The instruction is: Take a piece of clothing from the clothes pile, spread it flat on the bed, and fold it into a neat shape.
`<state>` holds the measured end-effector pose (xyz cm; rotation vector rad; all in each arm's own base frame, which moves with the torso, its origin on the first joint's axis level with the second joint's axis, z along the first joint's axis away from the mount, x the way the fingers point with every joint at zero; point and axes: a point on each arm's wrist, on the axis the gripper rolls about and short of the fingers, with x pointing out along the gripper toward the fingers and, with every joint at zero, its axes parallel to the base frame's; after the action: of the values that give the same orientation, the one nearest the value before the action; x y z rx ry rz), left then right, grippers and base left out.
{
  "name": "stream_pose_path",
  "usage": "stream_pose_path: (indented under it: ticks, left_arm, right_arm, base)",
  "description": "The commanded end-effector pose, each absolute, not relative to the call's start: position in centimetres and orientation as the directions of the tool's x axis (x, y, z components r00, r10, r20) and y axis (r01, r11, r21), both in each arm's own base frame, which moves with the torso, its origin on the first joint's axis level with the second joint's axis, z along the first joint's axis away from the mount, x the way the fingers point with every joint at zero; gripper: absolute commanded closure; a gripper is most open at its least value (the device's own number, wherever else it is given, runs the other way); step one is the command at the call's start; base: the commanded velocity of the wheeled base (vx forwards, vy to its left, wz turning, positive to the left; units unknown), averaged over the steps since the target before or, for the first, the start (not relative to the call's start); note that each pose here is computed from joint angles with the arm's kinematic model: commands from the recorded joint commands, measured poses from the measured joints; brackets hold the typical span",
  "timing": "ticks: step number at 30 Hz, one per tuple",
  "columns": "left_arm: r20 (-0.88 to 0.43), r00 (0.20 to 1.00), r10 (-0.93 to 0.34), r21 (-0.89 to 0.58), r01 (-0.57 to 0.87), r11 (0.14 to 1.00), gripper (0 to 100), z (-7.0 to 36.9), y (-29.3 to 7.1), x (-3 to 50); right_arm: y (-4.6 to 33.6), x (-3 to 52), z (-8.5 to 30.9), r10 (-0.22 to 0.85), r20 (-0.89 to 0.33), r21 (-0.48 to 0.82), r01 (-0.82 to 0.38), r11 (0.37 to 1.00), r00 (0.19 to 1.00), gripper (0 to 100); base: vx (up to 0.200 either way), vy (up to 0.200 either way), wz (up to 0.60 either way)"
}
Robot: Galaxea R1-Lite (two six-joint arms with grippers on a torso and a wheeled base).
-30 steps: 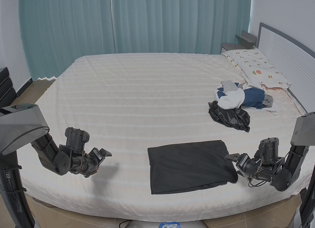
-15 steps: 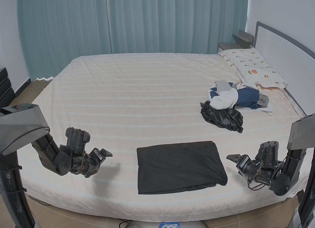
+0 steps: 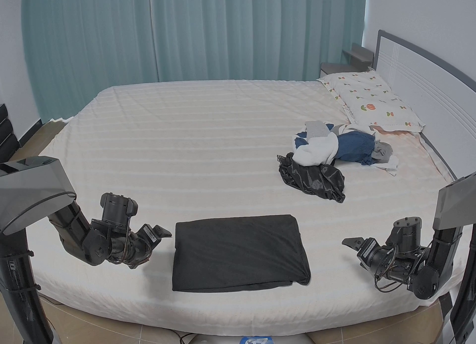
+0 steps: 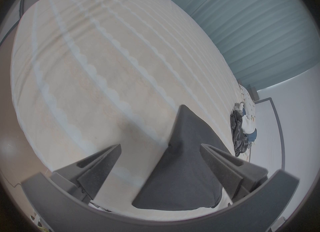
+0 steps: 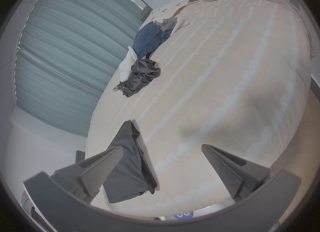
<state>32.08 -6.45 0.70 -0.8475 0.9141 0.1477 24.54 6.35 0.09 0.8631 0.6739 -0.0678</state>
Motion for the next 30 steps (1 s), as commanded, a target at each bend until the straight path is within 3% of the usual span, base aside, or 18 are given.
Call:
stream_pose_path:
  ticks: [1,7,19,25,30]
  left_arm:
    - [-0.749,0.621,-0.23,-0.581,-0.449,0.679,0,0.6,-6.6,32.1]
    - [-0.751,0.62,-0.227,-0.577,-0.449,0.682,0,0.5,-6.7,32.0]
    - [-0.736,0.636,-0.232,-0.588,-0.431,0.685,0,0.8,-6.9,32.5]
    - [-0.734,0.635,-0.24,-0.547,-0.344,0.763,0,0.8,-7.8,32.5]
    - [-0.746,0.614,-0.258,-0.472,-0.214,0.855,0,-1.6,-8.4,33.0]
  right_arm:
    - [6.5,24.4,0.0,0.215,-0.578,0.677,0.316,0.665,0.787,0]
    - [6.5,24.4,0.0,0.213,-0.578,0.676,0.316,0.665,0.788,0]
    - [6.5,24.3,0.0,0.21,-0.58,0.674,0.319,0.666,0.787,0]
    - [6.5,24.2,0.0,0.211,-0.581,0.674,0.319,0.667,0.786,0]
    - [6.8,24.0,-0.1,0.218,-0.586,0.669,0.314,0.674,0.781,0]
  base:
    - [0.0,0.0,0.0]
    - [-0.2,0.0,0.0]
    - [0.0,0.0,0.0]
    - [0.0,0.0,0.0]
    - [0.0,0.0,0.0]
